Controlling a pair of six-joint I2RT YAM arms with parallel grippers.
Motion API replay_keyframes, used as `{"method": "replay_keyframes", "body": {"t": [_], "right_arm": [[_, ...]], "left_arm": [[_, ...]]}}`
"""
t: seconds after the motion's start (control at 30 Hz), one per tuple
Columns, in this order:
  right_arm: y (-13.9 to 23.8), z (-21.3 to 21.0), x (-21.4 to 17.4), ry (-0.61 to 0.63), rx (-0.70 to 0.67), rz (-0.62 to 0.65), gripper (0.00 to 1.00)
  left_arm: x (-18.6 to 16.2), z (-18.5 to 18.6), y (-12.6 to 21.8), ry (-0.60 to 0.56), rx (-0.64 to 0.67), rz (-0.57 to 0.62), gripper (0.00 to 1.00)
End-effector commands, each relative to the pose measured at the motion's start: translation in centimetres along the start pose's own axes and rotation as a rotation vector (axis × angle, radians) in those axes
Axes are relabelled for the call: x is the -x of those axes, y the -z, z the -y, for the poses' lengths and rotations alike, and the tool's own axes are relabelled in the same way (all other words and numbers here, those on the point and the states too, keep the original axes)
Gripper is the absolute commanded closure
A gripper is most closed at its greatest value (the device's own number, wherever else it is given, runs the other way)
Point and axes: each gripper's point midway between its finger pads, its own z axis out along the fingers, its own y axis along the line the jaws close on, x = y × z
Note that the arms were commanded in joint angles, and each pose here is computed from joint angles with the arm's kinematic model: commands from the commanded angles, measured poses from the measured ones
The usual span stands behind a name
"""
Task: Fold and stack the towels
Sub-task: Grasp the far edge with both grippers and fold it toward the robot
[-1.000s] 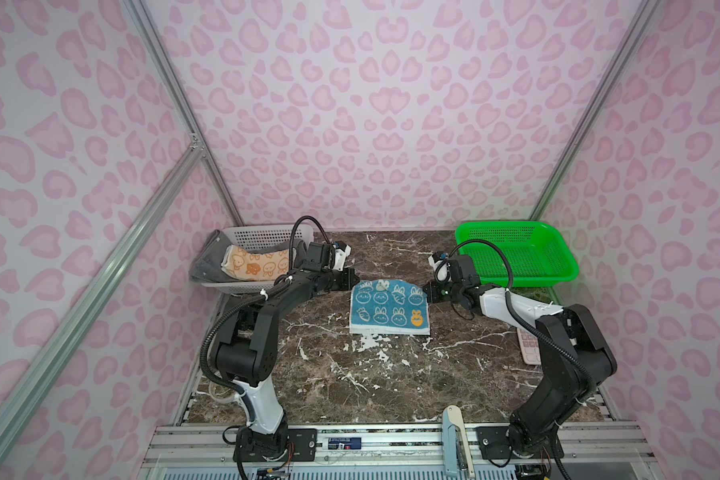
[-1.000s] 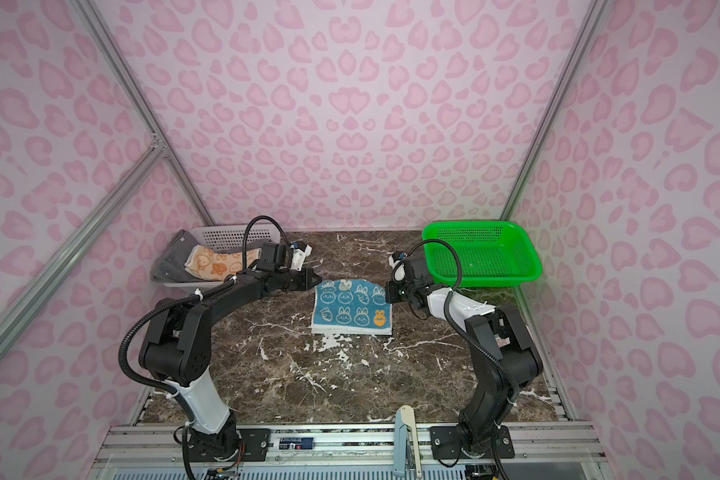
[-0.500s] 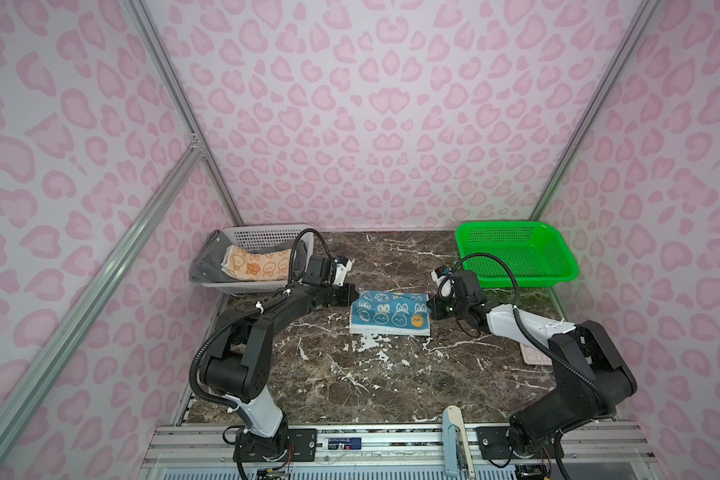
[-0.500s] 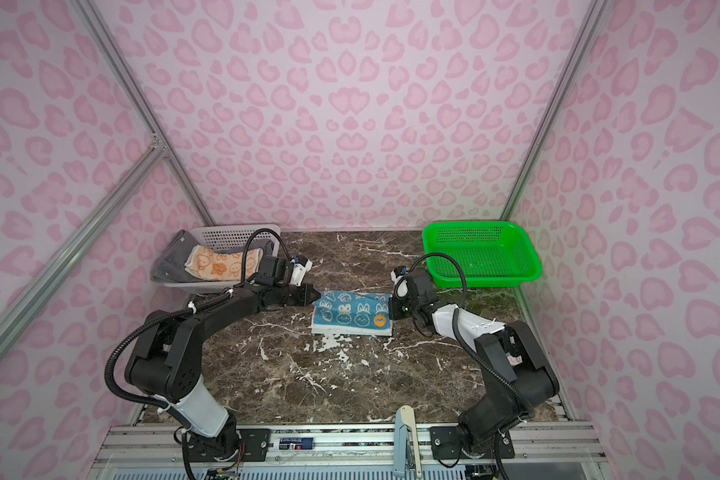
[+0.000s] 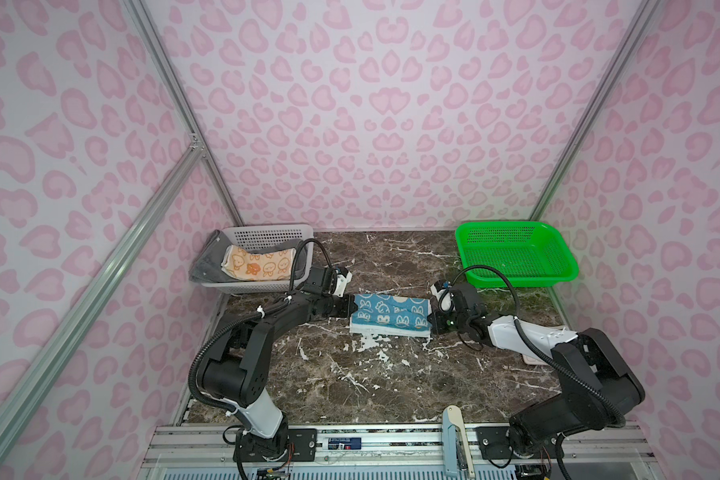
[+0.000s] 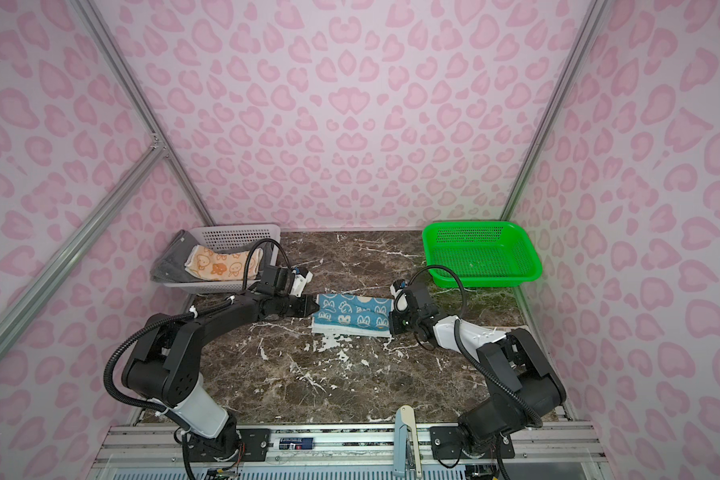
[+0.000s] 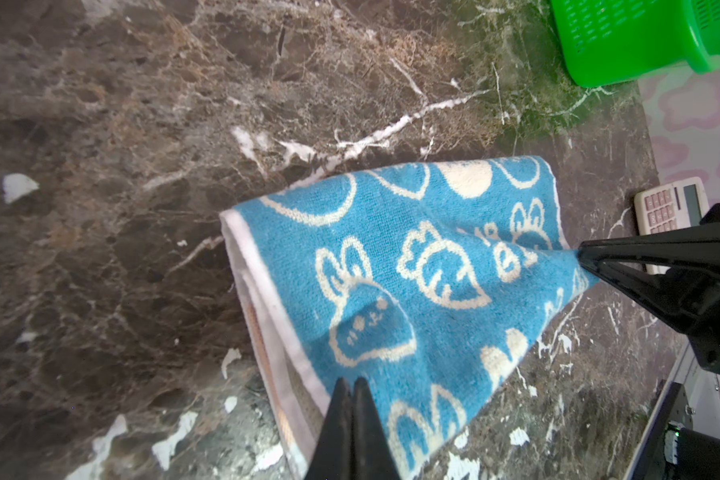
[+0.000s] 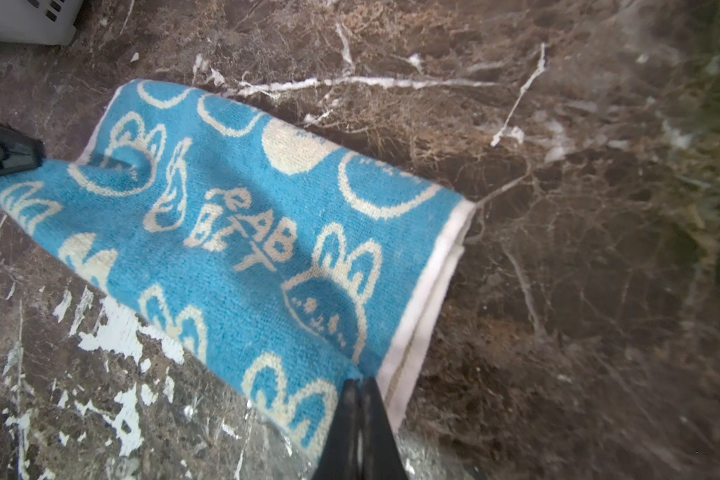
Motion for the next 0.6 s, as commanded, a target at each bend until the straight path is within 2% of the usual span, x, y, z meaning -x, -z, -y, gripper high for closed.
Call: {"method": "replay_keyframes", "body": {"t": [0.0, 0.13, 0.33, 0.5, 0.57], "right_arm": [[-0.1, 0.3, -0.8, 0.003, -0.017, -0.019, 1.0], [0.0, 0.4, -1.6, 0.007, -0.02, -0.038, 0.96], [-0.2, 0.5, -2.9, 0.014, -0.028, -0.076, 0.79], [0.9, 0.5, -2.8, 0.025, -0.051, -0.072, 0.64], [2.1, -0.4, -1.9, 0.066, -0.038, -0.029, 0.6]], "left_arm": [[-0.9, -0.2, 0.0, 0.014, 0.008, -0.025, 0.97], [-1.8, -0.2, 0.1, 0.025, 0.011, -0.047, 0.97], [-2.9, -1.6, -0.4, 0.048, 0.068, -0.081, 0.87], [-2.7, -2.1, -0.2, 0.082, 0.106, -0.072, 0.68], [-2.1, -1.9, 0.5, 0.085, 0.115, -0.048, 0.52]]}}
